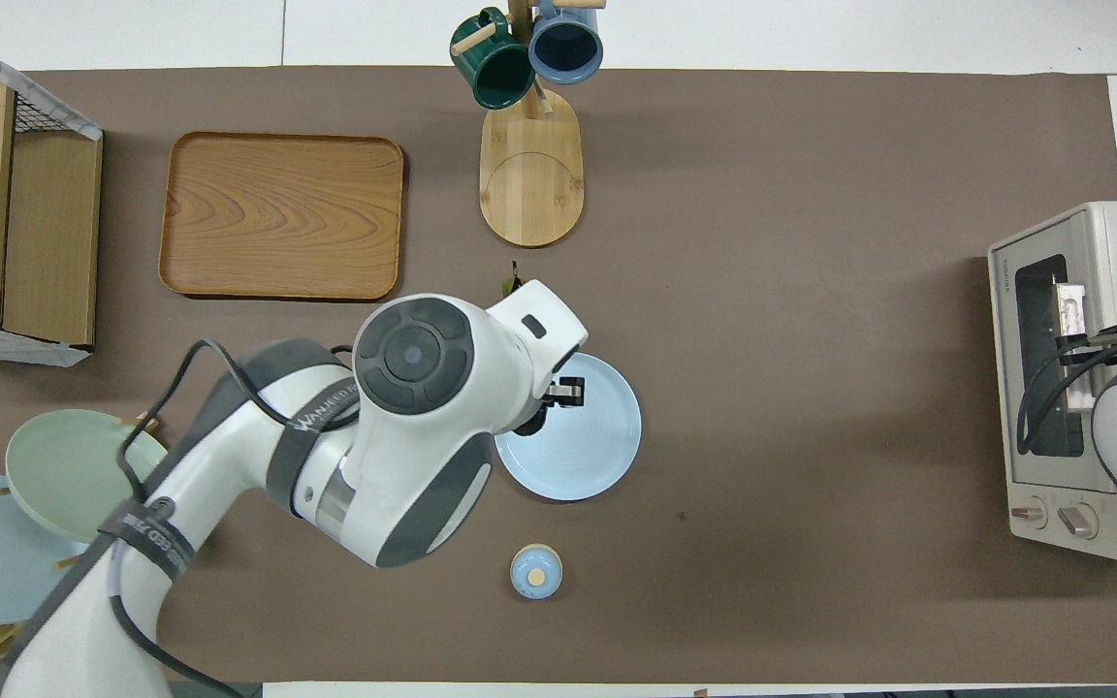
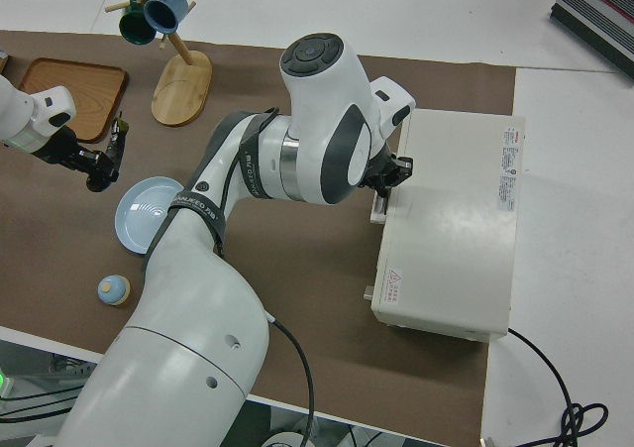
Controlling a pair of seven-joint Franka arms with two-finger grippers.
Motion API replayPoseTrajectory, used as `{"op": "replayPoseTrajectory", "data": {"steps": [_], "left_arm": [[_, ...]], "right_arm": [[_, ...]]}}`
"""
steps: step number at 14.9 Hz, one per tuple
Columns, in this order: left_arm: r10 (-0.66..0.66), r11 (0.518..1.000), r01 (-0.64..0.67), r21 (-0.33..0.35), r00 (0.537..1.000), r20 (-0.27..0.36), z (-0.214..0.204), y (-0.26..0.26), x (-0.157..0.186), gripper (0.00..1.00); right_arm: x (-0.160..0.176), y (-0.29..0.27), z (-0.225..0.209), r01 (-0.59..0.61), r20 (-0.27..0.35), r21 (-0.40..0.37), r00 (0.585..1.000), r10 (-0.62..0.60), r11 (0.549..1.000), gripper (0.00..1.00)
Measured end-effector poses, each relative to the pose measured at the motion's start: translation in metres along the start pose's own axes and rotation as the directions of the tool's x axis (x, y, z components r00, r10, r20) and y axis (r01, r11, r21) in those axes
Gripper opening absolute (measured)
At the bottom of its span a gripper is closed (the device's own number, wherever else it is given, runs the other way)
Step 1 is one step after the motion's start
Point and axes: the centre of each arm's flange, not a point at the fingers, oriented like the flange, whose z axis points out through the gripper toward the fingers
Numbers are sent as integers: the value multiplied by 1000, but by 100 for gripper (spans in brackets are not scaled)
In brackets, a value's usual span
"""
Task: Put eggplant into oven
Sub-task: 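Carry the eggplant over the blue plate while the right gripper reaches the oven, then lower the eggplant onto the plate while the right gripper pulls the oven door open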
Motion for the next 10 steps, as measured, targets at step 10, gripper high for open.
{"op": "replayPoseTrajectory", "data": {"steps": [10], "left_arm": [[6, 1000, -6, -2, 1000, 6, 105, 25, -29, 44]], "right_arm": [[11, -87, 22, 69, -10, 20, 998, -68, 997, 1]]}}
